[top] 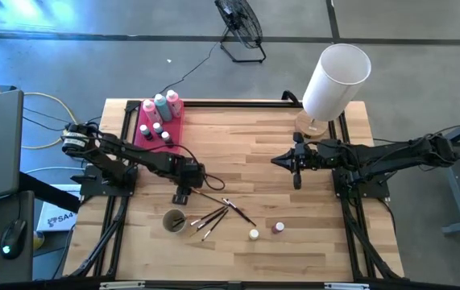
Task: Pick & Place Paint Supplies
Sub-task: Put the gold paintbrush into the light brown cup
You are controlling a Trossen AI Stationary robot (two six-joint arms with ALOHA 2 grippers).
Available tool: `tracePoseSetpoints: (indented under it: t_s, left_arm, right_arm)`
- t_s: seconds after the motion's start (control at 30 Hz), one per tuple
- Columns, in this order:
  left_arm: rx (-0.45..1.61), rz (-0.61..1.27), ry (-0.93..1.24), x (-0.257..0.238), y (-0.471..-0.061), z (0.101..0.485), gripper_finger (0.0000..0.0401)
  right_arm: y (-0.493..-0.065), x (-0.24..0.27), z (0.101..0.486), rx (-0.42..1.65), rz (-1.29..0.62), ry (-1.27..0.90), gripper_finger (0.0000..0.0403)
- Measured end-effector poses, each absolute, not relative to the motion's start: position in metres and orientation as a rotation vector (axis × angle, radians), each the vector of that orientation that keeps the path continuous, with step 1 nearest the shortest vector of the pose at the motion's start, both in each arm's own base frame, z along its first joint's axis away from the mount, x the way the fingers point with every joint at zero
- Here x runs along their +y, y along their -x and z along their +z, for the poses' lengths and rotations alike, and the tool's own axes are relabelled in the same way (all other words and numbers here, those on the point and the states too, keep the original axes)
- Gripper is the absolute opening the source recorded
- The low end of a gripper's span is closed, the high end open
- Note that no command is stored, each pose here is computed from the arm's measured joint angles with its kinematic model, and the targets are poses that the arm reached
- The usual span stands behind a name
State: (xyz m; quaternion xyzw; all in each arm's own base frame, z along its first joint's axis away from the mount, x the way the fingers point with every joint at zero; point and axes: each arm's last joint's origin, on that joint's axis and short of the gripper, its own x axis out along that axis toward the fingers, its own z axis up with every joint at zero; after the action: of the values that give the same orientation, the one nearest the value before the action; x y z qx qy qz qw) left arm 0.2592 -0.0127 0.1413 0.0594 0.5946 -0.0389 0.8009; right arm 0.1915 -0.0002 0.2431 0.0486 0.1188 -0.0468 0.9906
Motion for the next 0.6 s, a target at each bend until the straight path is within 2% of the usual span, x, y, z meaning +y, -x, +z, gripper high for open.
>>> tracePoseSetpoints:
  t_s: [0.33, 0.6]
  left_arm:
    - [1.268, -0.078, -0.103, -0.0133, -0.2605, 0.1406, 0.0047]
    - [1.295, -0.109, -0.075, -0.0144, -0.2627, 0.1331, 0.0003]
  right_arm:
    - [-0.1915, -0.0002, 0.2431, 0.239, -0.094, -0.098, 0.0002]
    - [-0.1915, -0.0002, 0.2431, 0.238, -0.094, -0.098, 0.0002]
